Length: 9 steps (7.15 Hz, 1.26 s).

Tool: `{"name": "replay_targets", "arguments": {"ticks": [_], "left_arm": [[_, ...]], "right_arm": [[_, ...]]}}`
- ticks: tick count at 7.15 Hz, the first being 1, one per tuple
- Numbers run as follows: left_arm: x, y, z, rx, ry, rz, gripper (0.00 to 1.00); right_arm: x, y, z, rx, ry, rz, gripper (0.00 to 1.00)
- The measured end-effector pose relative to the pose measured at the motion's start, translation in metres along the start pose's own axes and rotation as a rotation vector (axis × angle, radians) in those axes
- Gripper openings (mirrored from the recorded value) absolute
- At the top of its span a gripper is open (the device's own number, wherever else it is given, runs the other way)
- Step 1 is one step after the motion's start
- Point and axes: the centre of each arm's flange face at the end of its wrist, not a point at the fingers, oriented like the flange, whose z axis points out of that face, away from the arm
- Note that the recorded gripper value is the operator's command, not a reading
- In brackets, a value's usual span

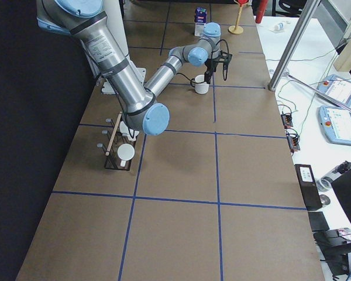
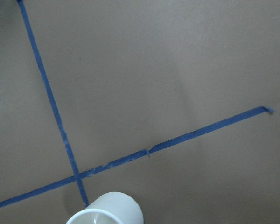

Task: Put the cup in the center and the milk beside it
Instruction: 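Open the right gripper and lift it away from the mug, then grasp the Pascual milk carton top with the left gripper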

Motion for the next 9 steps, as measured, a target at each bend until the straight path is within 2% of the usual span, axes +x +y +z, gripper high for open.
{"name": "replay_targets", "arguments": {"ticks": [2, 4, 9], "left_arm": [[0.038, -0.005, 0.018, 0.006, 0.044, -0.057, 1.0], [0.062, 0.002, 0.046, -0.001, 0.054, -0.067, 1.0], [0.091, 0.017, 0.1, -0.023, 0.029, -0.061, 1.0]], "right_arm": [[0.044, -0.021, -0.037, 0.015, 0.02, -0.09, 1.0], [0.068, -0.032, -0.065, 0.018, 0.046, -0.155, 1.0], [0.079, -0.033, -0.073, 0.021, 0.052, -0.173, 1.0]]}}
